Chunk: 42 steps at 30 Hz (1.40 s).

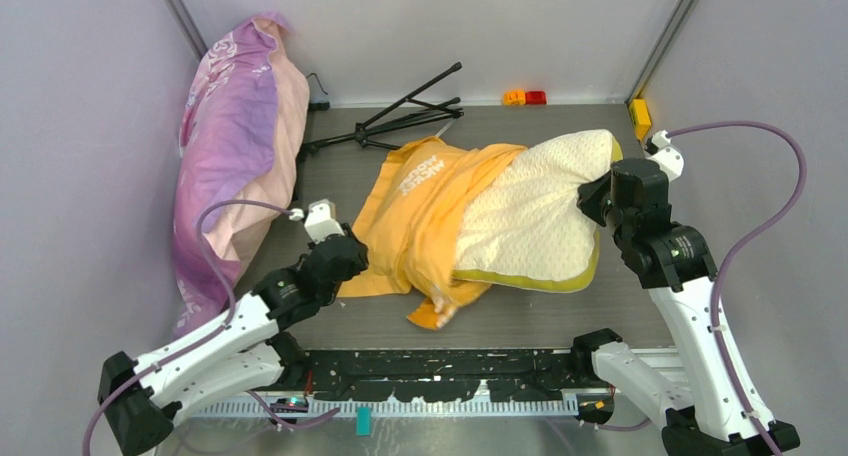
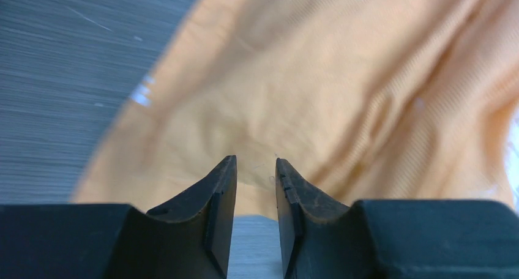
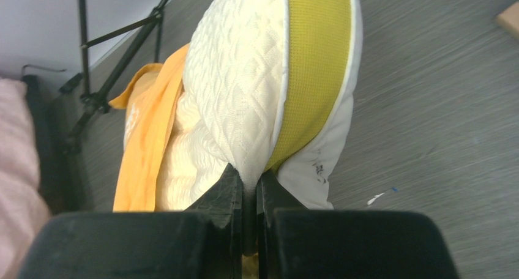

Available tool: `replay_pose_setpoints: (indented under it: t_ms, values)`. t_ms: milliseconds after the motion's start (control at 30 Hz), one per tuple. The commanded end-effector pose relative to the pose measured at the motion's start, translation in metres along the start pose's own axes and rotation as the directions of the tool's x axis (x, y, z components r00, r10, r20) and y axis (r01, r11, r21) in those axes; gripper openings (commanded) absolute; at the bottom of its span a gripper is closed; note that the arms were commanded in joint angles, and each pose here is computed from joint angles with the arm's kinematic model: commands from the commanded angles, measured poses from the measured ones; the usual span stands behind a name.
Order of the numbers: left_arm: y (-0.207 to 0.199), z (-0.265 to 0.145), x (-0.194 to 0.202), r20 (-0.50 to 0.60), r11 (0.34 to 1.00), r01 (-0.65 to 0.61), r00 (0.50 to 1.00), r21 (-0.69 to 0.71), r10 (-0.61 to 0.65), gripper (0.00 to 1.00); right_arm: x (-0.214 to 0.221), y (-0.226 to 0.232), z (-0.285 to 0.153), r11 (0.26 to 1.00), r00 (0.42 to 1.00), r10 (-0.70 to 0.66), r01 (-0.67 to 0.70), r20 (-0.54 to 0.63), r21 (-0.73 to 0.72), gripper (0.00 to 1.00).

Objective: Remove the pillowcase from the pillow

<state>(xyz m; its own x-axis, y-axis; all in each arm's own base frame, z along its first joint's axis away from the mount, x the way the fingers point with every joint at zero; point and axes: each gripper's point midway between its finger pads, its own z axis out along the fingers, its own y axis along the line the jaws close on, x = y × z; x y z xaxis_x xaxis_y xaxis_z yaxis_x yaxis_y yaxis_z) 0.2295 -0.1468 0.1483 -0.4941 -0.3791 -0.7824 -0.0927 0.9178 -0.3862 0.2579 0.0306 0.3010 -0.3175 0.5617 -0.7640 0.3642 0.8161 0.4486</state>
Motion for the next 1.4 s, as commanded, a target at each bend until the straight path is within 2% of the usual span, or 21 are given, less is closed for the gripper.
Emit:
replay_pose_setpoints:
  t_ms: [0, 33, 100, 133, 200, 267, 300, 333, 367, 400, 567, 767, 900, 1033, 1100, 1233, 1267, 1367]
  values:
    - [0.031, -0.012, -0.023, 0.089, 0.988, -0.125, 0.987, -0.092, 0.133, 0.34, -0.033, 0.008, 0.009, 1.000, 0.990, 0.007, -0.006, 0.143, -0.005, 0.00]
    - [0.020, -0.015, -0.024, 0.082, 0.988, -0.153, 0.984, -0.028, 0.155, 0.40, -0.025, 0.018, 0.012, 0.998, 0.994, -0.027, 0.032, 0.102, -0.056, 0.00]
    - [-0.007, -0.027, -0.027, 0.068, 0.965, -0.224, 0.974, 0.133, 0.217, 0.58, -0.003, 0.043, 0.014, 0.974, 0.995, -0.104, 0.102, 0.001, -0.203, 0.00]
    - [-0.016, -0.033, -0.031, 0.073, 0.953, -0.243, 0.970, 0.183, 0.233, 0.66, 0.002, 0.046, 0.016, 0.968, 0.992, -0.123, 0.115, -0.021, -0.222, 0.02]
    - [-0.026, -0.041, -0.041, 0.087, 0.938, -0.270, 0.962, 0.218, 0.257, 0.84, 0.012, 0.049, 0.019, 0.963, 0.987, -0.145, 0.126, -0.065, -0.240, 0.08]
    - [-0.031, -0.047, -0.051, 0.092, 0.926, -0.311, 0.950, 0.215, 0.297, 0.92, 0.019, 0.047, 0.022, 0.963, 0.982, -0.166, 0.141, -0.092, -0.231, 0.14]
    - [-0.034, -0.049, -0.056, 0.090, 0.917, -0.337, 0.941, 0.215, 0.325, 0.95, 0.022, 0.045, 0.024, 0.963, 0.979, -0.175, 0.149, -0.104, -0.224, 0.30]
    - [-0.036, -0.050, -0.058, 0.083, 0.903, -0.372, 0.928, 0.216, 0.362, 0.97, 0.024, 0.043, 0.024, 0.964, 0.977, -0.181, 0.153, -0.112, -0.219, 0.52]
    - [-0.039, -0.050, -0.059, 0.069, 0.892, -0.396, 0.918, 0.219, 0.391, 0.99, 0.026, 0.038, 0.025, 0.966, 0.976, -0.183, 0.158, -0.116, -0.203, 0.71]
    - [-0.043, -0.050, -0.059, 0.054, 0.880, -0.417, 0.908, 0.228, 0.416, 1.00, 0.026, 0.033, 0.025, 0.971, 0.977, -0.180, 0.158, -0.112, -0.179, 0.83]
    - [-0.059, -0.040, -0.048, -0.026, 0.849, -0.462, 0.875, 0.258, 0.483, 1.00, 0.012, 0.008, 0.022, 0.984, 0.982, -0.178, 0.176, -0.064, -0.043, 0.87]
    - [-0.088, -0.028, -0.046, -0.055, 0.824, -0.468, 0.859, 0.318, 0.509, 1.00, -0.001, -0.015, 0.012, 0.978, 0.982, -0.186, 0.188, -0.032, 0.085, 0.89]
    - [-0.102, -0.024, -0.053, -0.054, 0.818, -0.476, 0.854, 0.324, 0.518, 1.00, -0.030, -0.052, -0.002, 0.944, 0.980, -0.177, 0.143, 0.090, 0.296, 0.89]
    - [-0.112, -0.018, -0.059, -0.038, 0.813, -0.487, 0.850, 0.320, 0.525, 1.00, -0.060, -0.088, -0.024, 0.865, 0.952, -0.205, 0.068, 0.226, 0.497, 0.90]
    - [-0.117, -0.014, -0.060, -0.041, 0.812, -0.487, 0.850, 0.321, 0.525, 1.00, -0.057, -0.084, -0.024, 0.878, 0.955, -0.214, 0.096, 0.206, 0.469, 0.90]
    - [-0.135, -0.007, -0.055, -0.056, 0.793, -0.487, 0.839, 0.367, 0.541, 1.00, -0.005, -0.046, -0.001, 0.963, 0.981, -0.193, 0.186, 0.015, 0.193, 0.90]
    - [-0.140, -0.003, -0.051, -0.070, 0.784, -0.488, 0.831, 0.383, 0.552, 1.00, 0.013, -0.036, 0.003, 0.976, 0.982, -0.182, 0.186, -0.046, 0.114, 0.90]
    - [-0.155, 0.004, -0.046, -0.102, 0.765, -0.493, 0.810, 0.415, 0.577, 1.00, 0.053, -0.030, 0.016, 0.989, 0.977, -0.132, 0.141, -0.167, 0.044, 0.90]
